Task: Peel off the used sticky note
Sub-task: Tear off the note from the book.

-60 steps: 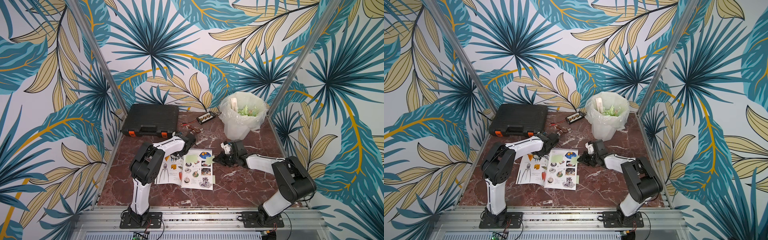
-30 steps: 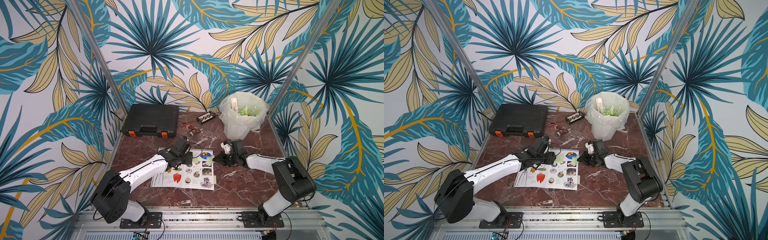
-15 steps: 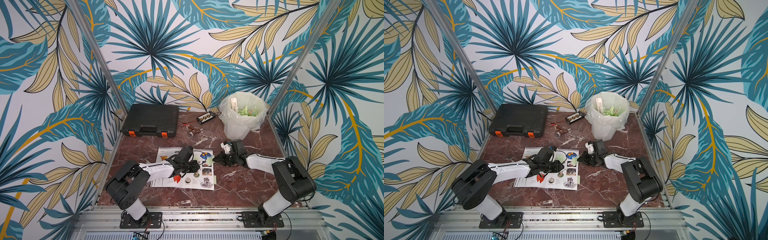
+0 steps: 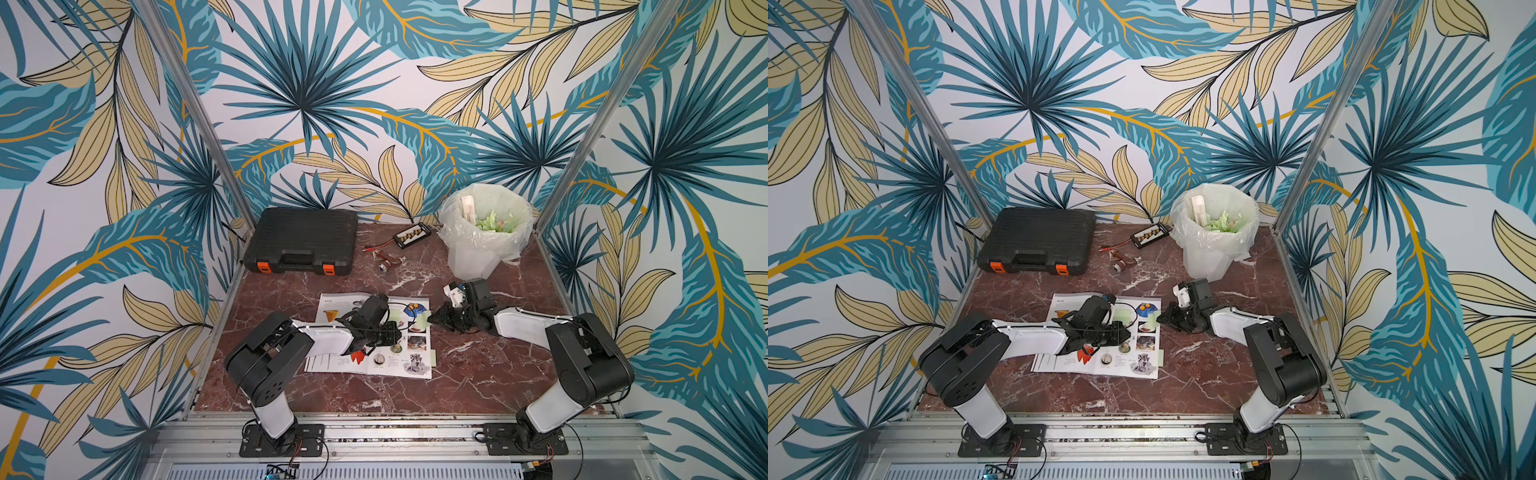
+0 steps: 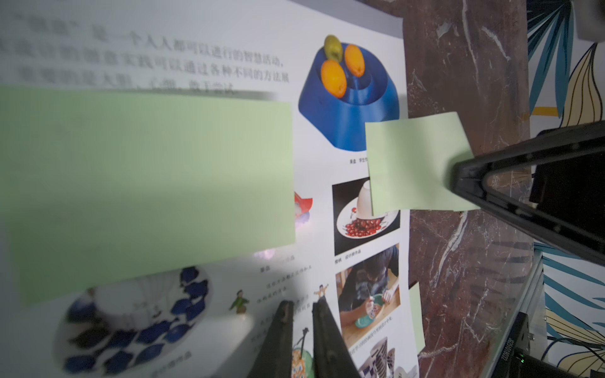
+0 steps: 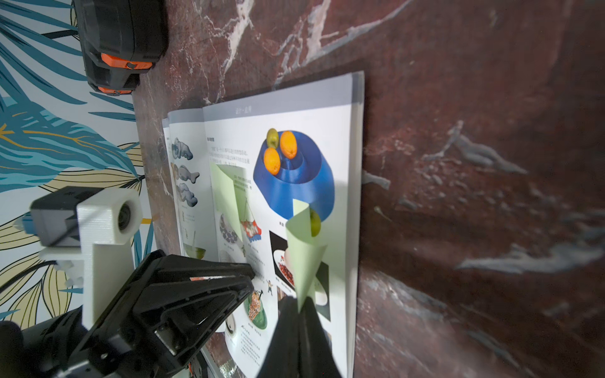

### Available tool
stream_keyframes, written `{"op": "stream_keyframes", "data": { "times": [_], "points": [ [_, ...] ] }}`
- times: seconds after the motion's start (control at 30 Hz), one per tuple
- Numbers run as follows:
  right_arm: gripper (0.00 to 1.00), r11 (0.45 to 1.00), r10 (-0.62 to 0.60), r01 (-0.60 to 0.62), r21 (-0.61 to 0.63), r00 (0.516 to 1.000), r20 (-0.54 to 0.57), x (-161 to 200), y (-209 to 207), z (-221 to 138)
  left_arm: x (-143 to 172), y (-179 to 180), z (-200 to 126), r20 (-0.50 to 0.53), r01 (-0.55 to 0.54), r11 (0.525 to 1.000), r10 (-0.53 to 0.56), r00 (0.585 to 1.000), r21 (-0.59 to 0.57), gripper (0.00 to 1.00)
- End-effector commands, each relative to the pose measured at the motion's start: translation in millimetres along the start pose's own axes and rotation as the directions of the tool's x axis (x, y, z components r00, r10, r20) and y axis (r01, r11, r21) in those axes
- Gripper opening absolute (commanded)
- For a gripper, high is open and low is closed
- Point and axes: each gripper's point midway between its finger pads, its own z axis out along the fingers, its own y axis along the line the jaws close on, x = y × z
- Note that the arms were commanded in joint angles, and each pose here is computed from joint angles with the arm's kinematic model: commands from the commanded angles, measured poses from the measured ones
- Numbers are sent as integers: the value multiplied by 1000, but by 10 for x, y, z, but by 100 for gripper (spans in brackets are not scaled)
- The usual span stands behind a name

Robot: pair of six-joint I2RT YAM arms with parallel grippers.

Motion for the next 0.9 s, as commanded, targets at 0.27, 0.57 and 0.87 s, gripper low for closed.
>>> {"op": "stream_keyframes", "data": {
  "times": [0.27,0.57,0.87],
  "points": [
    [6,998,-13,10,69,999,41,-93,-152,-302,395,807,-50,-55,37,943,-58,997,-329,17],
    [6,998,-12,8,63,997,70,-167,-149,-460,393,829,-43,-50,44,940,-65,997,-337,18],
    [6,998,-55,54,11,990,130,-328,234,-756,360,751,-25,-49,46,950,-65,997,-307,19]
  ]
}}
